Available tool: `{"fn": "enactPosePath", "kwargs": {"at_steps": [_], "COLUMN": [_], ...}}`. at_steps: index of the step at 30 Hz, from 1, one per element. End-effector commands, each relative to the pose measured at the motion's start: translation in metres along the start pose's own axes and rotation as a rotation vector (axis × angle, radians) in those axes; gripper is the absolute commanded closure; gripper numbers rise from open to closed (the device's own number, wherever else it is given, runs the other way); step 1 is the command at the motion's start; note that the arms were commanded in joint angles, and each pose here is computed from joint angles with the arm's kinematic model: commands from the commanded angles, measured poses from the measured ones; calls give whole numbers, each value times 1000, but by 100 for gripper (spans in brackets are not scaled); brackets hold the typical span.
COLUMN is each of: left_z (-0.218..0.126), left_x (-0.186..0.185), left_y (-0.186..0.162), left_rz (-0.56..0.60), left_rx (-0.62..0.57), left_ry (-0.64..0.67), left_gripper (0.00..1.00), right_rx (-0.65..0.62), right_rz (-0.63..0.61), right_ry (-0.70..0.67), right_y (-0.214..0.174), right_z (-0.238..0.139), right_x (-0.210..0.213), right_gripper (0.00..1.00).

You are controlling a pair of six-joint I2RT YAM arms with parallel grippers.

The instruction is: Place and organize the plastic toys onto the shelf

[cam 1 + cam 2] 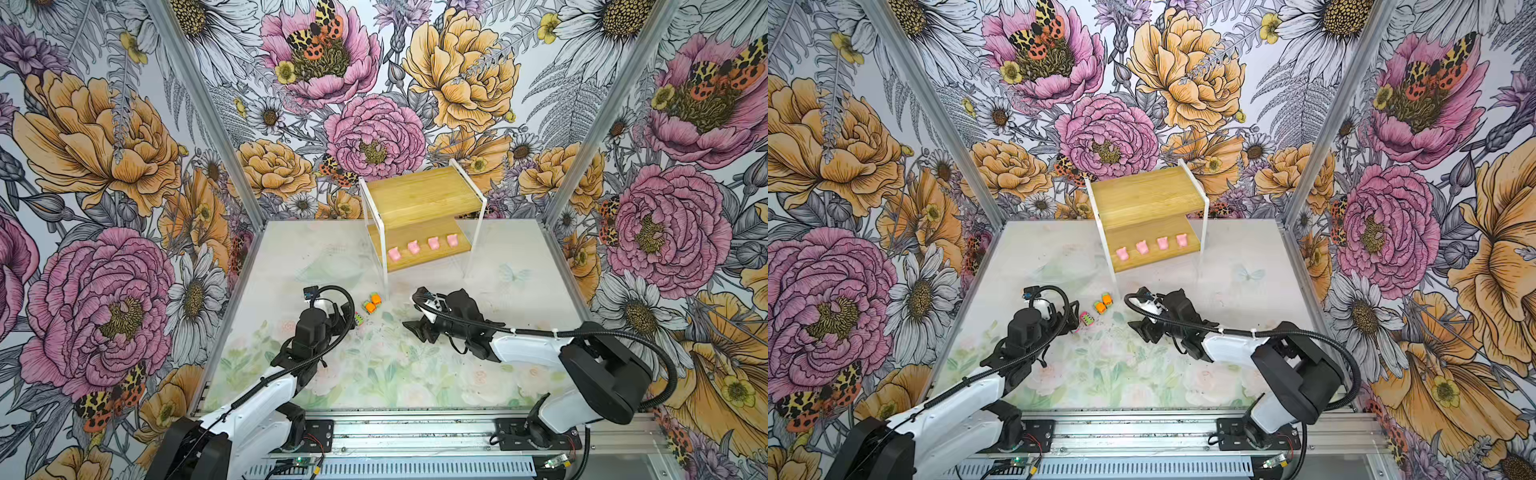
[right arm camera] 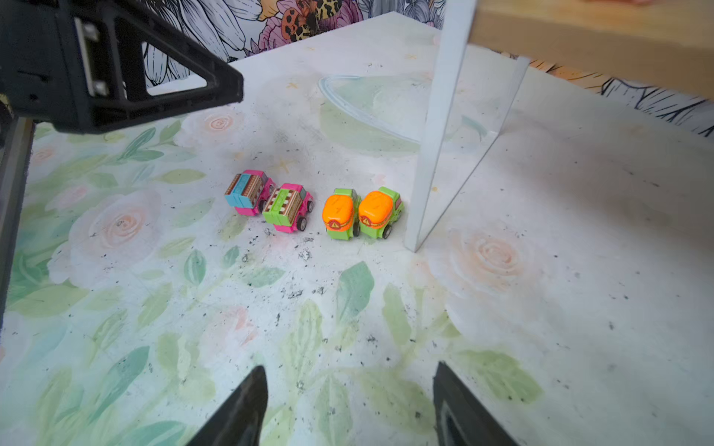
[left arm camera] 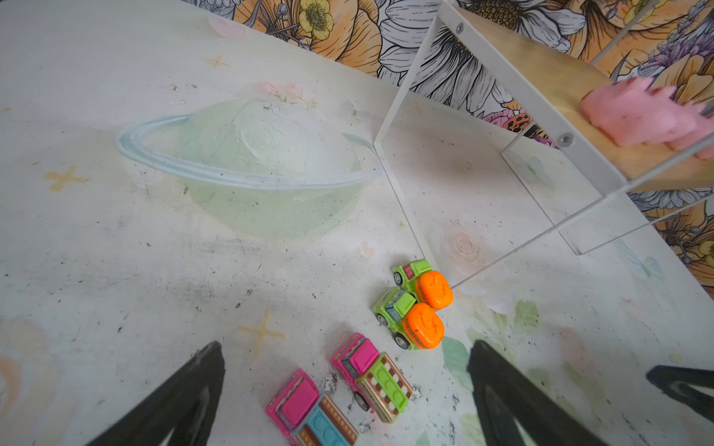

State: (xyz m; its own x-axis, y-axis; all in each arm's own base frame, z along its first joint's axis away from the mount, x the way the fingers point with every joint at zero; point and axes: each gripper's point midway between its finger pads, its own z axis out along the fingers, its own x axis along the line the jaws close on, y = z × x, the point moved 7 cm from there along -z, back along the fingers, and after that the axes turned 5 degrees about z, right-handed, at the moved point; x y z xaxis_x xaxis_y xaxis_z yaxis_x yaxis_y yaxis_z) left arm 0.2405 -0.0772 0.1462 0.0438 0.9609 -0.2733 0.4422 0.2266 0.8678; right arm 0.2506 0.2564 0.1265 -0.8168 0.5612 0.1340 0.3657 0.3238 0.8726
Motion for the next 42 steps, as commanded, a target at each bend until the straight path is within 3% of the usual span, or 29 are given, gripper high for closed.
{"fn": "enactPosePath", "kwargs": {"at_steps": [1,8,18,26,42], "left_z": [-1,-6,-20,-33,-28], "left_x": [3,4,27,41,45], "left_y": [0,3,20,18,13], "left_rz": [-35,-56,-159,-198,-208], "left_rx": [6,17,49,21,37], "left_ry": [11,22,78,91,70], "left_gripper": [1,1,1,1,1], "right_rx": [-148,-200,-157,-117,-58], "right_rz": [-27,-30,-65,-36,-45], "right_ry": [27,20,88,33,24], "right_y": [16,15,23,26,22], "right_z": [12,42,85,117,139], "right_x": [5,12,47,46,59], "right_gripper": [33,35,36,36,46]}}
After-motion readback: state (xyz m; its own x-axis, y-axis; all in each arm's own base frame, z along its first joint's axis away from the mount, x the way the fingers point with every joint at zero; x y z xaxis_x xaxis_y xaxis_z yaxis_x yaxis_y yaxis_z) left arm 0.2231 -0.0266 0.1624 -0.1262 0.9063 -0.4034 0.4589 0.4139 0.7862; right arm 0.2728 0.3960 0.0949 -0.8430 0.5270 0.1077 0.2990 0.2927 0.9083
